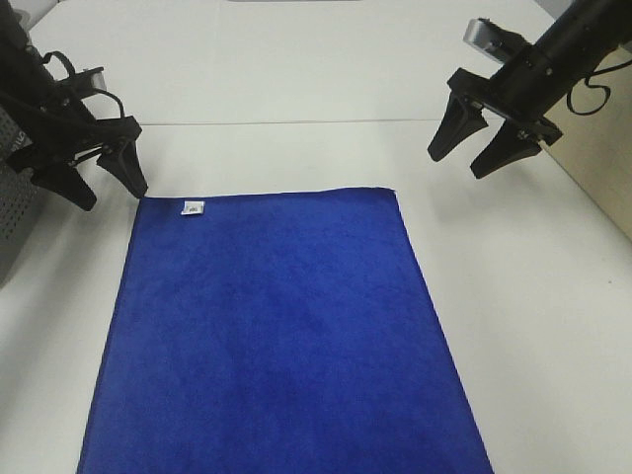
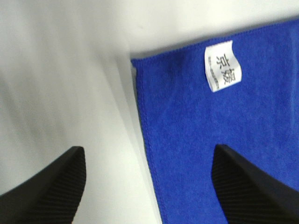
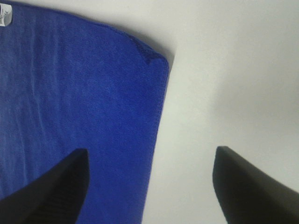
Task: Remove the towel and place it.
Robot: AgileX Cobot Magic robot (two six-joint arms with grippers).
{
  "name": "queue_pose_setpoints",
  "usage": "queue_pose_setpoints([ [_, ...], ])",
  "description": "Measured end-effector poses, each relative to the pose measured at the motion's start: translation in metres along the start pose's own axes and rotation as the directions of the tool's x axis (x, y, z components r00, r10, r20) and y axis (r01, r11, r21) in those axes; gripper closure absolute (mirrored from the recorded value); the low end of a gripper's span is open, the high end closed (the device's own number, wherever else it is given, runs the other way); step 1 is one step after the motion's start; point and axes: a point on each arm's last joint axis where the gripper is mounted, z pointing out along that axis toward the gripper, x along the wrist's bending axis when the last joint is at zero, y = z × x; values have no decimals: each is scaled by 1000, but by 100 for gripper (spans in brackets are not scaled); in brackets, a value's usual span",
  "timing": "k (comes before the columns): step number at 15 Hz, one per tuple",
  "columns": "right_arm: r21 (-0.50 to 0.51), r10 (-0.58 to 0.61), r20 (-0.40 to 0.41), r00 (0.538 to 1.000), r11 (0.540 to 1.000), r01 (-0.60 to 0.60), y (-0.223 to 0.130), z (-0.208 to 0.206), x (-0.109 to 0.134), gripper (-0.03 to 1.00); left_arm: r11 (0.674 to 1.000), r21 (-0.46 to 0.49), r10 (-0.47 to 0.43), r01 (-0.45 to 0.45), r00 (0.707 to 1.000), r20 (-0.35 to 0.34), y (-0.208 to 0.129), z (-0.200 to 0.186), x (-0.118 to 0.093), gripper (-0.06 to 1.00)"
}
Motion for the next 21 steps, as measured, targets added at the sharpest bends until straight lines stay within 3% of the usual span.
queue_pose_setpoints([
  [6,27,7,-10,1000,1000,-6,3,34,-24,24,999,-33,-19,19,1000,-9,8,32,13,24],
  [10,-76,7,-4,1000,997,-7,14,43,-31,24,998,-57,-22,22,1000,-8,12,35,14,24],
  [12,-55,6,-15,1000,998,-7,14,58,-35,24,997,-67,-23,23,1000,-10,13,34,15,24],
  [17,-57,-39,-4,999,998,38,19,82,-17,24,997,-70,-16,16,1000,-11,13,34,16,24],
  [21,-71,-44,14,999,996,45,20,83,-17,24,998,-69,-6,5,1000,-12,13,34,16,24],
])
